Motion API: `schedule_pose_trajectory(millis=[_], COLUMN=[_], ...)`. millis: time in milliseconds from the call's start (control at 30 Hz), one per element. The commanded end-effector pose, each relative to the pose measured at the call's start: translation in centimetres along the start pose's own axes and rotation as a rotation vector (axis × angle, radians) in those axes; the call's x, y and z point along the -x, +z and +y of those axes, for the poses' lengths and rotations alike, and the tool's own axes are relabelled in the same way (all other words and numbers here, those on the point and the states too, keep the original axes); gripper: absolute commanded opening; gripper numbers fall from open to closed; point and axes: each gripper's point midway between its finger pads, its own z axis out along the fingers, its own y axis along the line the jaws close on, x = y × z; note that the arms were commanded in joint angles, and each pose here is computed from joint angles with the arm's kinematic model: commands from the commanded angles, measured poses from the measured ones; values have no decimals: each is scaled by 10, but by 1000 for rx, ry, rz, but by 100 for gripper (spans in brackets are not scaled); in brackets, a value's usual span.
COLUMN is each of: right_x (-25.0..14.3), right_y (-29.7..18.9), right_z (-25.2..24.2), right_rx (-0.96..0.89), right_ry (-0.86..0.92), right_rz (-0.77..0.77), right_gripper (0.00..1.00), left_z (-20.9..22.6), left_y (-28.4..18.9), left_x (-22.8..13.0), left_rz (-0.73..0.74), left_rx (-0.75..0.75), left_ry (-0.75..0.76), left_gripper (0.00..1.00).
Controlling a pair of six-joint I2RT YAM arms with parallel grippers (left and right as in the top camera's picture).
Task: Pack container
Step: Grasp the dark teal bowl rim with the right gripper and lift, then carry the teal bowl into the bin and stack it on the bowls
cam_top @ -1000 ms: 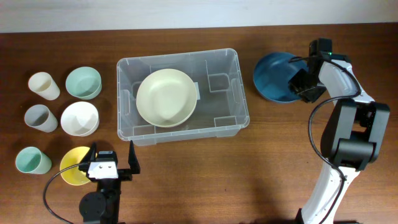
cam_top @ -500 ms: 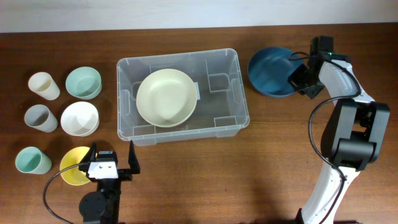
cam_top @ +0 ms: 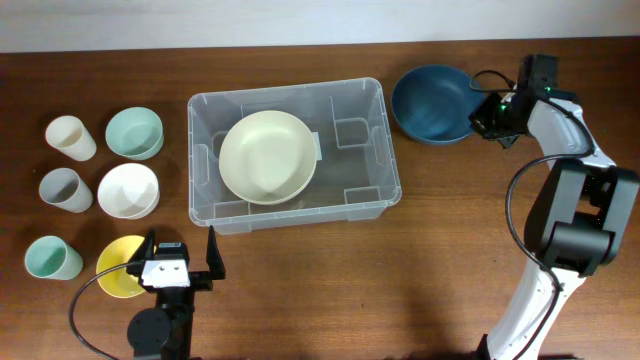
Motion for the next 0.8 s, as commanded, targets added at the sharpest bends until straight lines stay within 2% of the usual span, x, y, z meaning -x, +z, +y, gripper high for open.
schedule_pose_trajectory(millis=[0, 400, 500, 667, 767], right_x=[1, 20, 25, 28, 13], right_y=[0, -32, -64, -118, -156], right_z=[0, 13, 34, 64, 97], right_rx=[96, 377, 516, 560, 593], right_ry=[-3, -34, -59, -134, -223], right_rz=[39, 58, 56, -26, -61], right_gripper=[4, 4, 4, 4, 4], left_z=[-1, -1, -1, -1, -1], left_y=[0, 0, 0, 0, 0], left_x=[-2, -2, -2, -2, -2], left_rz=[0, 0, 0, 0, 0], left_rx=[-7, -7, -7, -7, -7], left_ry=[8, 8, 8, 8, 8], left_gripper=[99, 99, 99, 99, 99])
